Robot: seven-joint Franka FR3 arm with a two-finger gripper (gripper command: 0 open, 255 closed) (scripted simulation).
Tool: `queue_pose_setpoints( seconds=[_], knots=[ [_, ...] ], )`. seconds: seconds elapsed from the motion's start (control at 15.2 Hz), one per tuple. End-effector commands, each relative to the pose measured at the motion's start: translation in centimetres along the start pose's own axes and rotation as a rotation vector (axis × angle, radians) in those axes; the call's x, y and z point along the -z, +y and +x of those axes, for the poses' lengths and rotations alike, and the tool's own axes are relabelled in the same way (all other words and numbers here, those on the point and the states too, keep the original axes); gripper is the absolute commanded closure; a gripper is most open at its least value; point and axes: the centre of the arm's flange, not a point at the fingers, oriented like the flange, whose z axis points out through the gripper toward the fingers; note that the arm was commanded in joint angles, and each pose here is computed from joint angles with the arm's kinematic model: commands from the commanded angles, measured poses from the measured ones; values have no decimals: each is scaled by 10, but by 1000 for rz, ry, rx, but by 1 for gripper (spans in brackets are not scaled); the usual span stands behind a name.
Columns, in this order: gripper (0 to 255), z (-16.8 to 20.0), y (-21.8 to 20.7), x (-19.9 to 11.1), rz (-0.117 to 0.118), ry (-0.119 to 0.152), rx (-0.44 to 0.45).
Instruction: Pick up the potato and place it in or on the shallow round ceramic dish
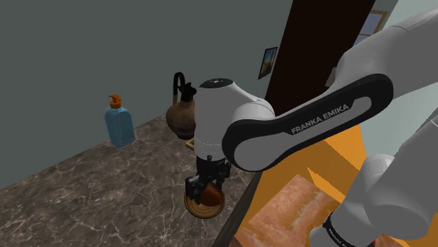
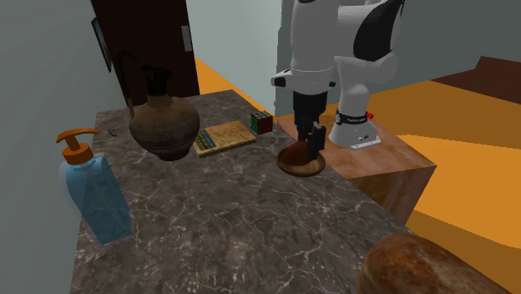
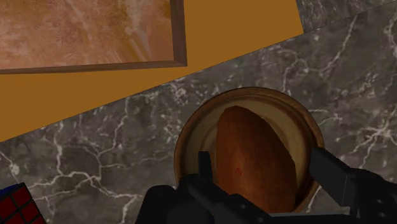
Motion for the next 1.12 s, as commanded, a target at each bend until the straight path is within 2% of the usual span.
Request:
queue_pose_setpoints(
  seconds=[0.0, 0.26, 0.53, 1.06],
  knots=[
    [0, 0, 0, 0, 0, 0, 0],
    [0, 0, 0, 0, 0, 0, 0],
    [0, 0, 0, 50, 0, 0, 0],
    [0, 0, 0, 50, 0, 0, 0]
  ],
)
